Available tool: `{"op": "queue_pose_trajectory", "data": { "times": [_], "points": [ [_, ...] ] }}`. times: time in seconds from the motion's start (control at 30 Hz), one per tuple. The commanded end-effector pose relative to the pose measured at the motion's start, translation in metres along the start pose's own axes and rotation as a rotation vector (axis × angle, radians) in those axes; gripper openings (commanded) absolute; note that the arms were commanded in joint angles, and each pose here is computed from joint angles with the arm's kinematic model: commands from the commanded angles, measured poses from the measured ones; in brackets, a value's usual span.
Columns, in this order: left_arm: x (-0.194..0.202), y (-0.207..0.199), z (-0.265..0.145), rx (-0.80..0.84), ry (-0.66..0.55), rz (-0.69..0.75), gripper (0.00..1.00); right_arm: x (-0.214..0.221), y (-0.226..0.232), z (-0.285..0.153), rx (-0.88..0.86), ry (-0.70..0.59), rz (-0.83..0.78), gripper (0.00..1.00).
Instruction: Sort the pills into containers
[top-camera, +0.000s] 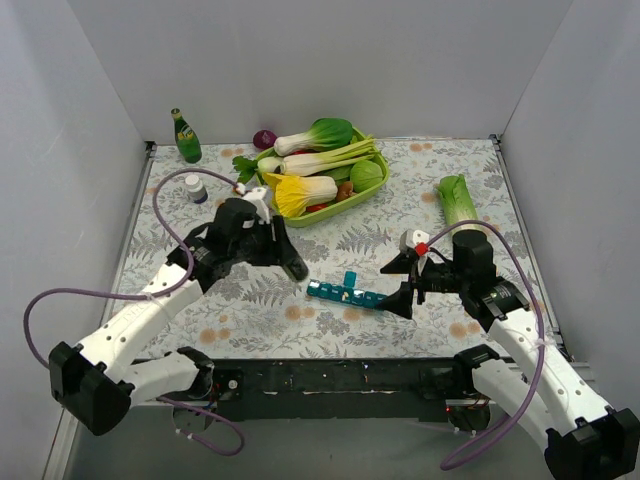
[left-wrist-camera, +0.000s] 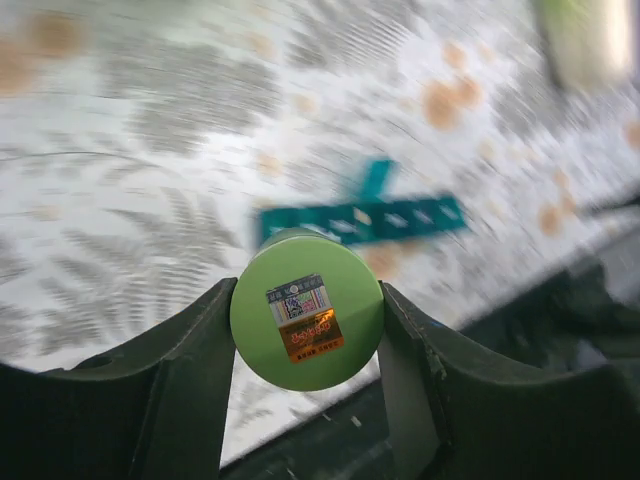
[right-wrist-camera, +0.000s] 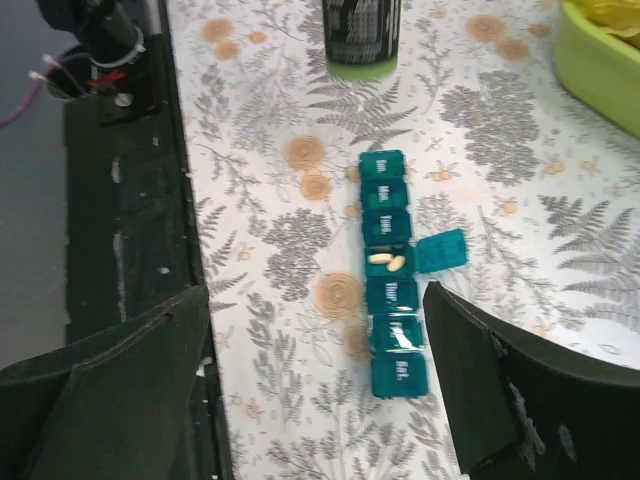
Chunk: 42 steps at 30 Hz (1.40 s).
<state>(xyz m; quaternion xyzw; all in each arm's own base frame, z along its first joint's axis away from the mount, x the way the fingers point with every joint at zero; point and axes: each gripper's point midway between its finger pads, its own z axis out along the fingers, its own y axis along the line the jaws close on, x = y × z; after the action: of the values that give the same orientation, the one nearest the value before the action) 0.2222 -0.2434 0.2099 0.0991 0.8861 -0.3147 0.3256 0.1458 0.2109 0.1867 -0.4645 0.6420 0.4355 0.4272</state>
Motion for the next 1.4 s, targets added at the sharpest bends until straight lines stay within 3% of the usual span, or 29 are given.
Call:
{"op": "queue_pose_trajectory", "data": {
  "times": [0.0,0.07,0.2,0.37,0.57,0.8,0.9,0.93,0.97,1.07,1.2,1.37],
  "points": [
    [-0.038,0.118,-0.027,-0.42,-0.185,-0.077,0.0,-0.009,-0.026,-0.007,0.1,0.066,-0.138,0.95],
    [-0.055,0.165,-0.045,-0.576,-0.273,-0.132,0.0,-0.009,-0.029,-0.009,0.115,0.076,-0.153,0.95],
    [-0.094,0.231,-0.067,-0.74,-0.437,-0.176,0.0,-0.004,-0.034,-0.013,0.142,0.1,-0.161,0.96],
    [-0.111,0.321,-0.068,-0.92,-0.453,-0.24,0.0,0.002,-0.033,-0.015,0.141,0.111,-0.143,0.96],
    [-0.122,0.374,-0.053,-0.998,-0.421,-0.249,0.0,0.0,-0.032,-0.018,0.149,0.085,-0.138,0.96],
    [-0.128,0.396,-0.035,-1.001,-0.372,-0.258,0.0,0.004,-0.032,-0.021,0.152,0.088,-0.126,0.96],
    [-0.129,0.398,-0.029,-0.988,-0.343,-0.279,0.17,0.004,-0.033,-0.02,0.148,0.089,-0.115,0.96],
    [-0.136,0.398,-0.03,-0.987,-0.354,-0.289,0.28,0.005,-0.034,-0.02,0.149,0.092,-0.113,0.96],
    [-0.138,0.396,-0.032,-0.988,-0.356,-0.292,0.49,0.007,-0.035,-0.019,0.147,0.098,-0.108,0.96],
    [-0.154,0.384,-0.048,-0.97,-0.406,-0.3,0.73,0.012,-0.037,-0.018,0.137,0.117,-0.121,0.96],
    [-0.172,0.35,-0.063,-0.871,-0.447,-0.297,0.84,0.023,-0.044,-0.017,0.116,0.174,-0.186,0.96],
    [-0.177,0.304,-0.083,-0.742,-0.487,-0.269,0.89,0.026,-0.063,-0.011,0.123,0.211,-0.197,0.94]
  ]
}}
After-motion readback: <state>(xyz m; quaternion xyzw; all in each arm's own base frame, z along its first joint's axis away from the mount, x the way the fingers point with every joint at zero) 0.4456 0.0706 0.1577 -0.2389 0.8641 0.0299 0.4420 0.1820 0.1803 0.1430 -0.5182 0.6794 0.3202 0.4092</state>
